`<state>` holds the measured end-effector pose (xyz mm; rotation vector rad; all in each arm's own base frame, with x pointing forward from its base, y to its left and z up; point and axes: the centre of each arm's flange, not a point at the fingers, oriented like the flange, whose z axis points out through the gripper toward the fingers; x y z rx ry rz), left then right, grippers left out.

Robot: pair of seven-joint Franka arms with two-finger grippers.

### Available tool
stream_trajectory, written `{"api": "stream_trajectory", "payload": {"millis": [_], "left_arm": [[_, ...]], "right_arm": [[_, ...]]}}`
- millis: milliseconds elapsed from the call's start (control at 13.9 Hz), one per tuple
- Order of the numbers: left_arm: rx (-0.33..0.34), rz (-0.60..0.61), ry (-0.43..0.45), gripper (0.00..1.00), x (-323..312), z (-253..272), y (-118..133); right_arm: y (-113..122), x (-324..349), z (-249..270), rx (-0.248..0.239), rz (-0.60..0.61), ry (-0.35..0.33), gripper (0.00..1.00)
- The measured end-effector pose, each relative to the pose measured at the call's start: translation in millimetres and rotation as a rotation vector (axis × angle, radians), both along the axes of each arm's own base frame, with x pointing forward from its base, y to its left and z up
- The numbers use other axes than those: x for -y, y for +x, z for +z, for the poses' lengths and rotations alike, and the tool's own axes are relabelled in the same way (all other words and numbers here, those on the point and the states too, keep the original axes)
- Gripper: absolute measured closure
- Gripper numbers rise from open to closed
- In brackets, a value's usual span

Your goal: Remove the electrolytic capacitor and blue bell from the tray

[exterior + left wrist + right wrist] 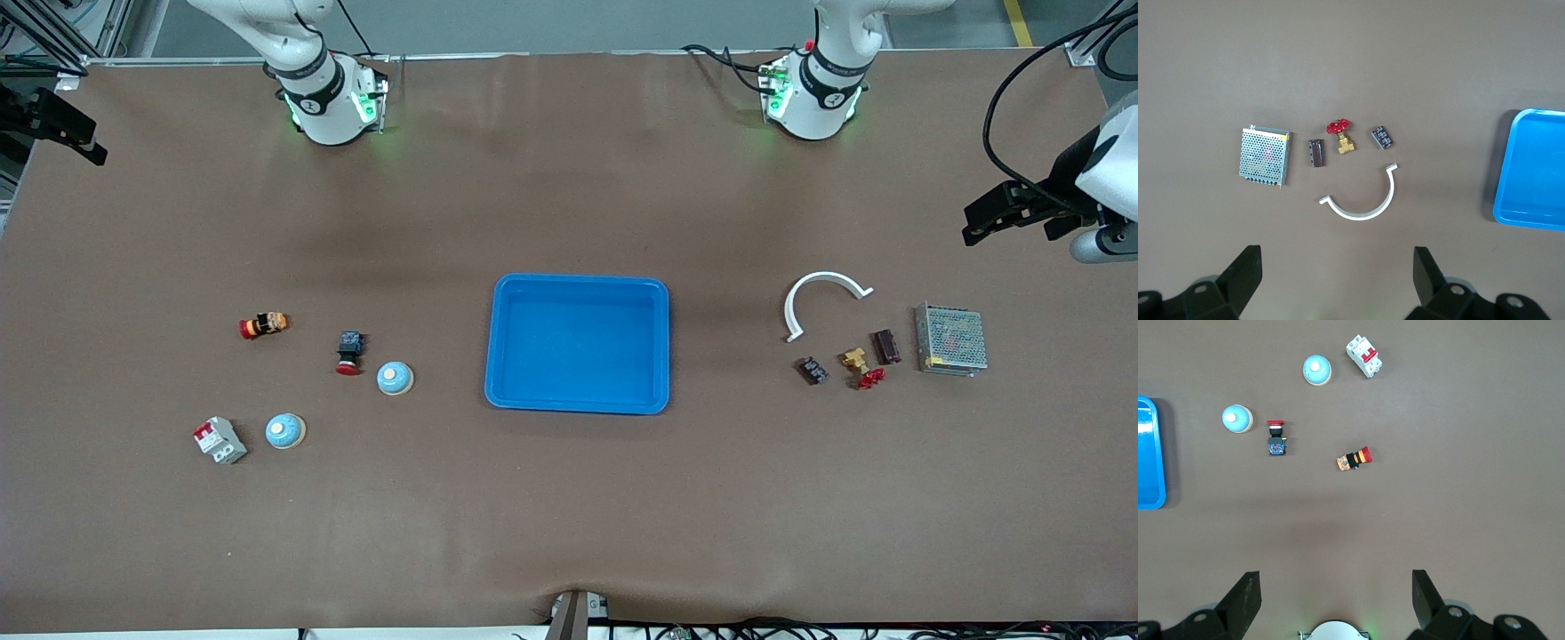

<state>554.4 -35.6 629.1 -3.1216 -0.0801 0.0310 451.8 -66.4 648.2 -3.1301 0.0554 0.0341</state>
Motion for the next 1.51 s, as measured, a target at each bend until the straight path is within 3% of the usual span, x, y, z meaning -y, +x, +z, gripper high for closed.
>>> {"api": "stream_trajectory", "payload": {"millis": [1505], "left_arm": [[0.008,0.008,-0.001,0.0,-4.3,3.9,0.5]], "right_arm": [[0.2,-0.4,-0.3,-0.001,0.001,0.0,0.0]]}}
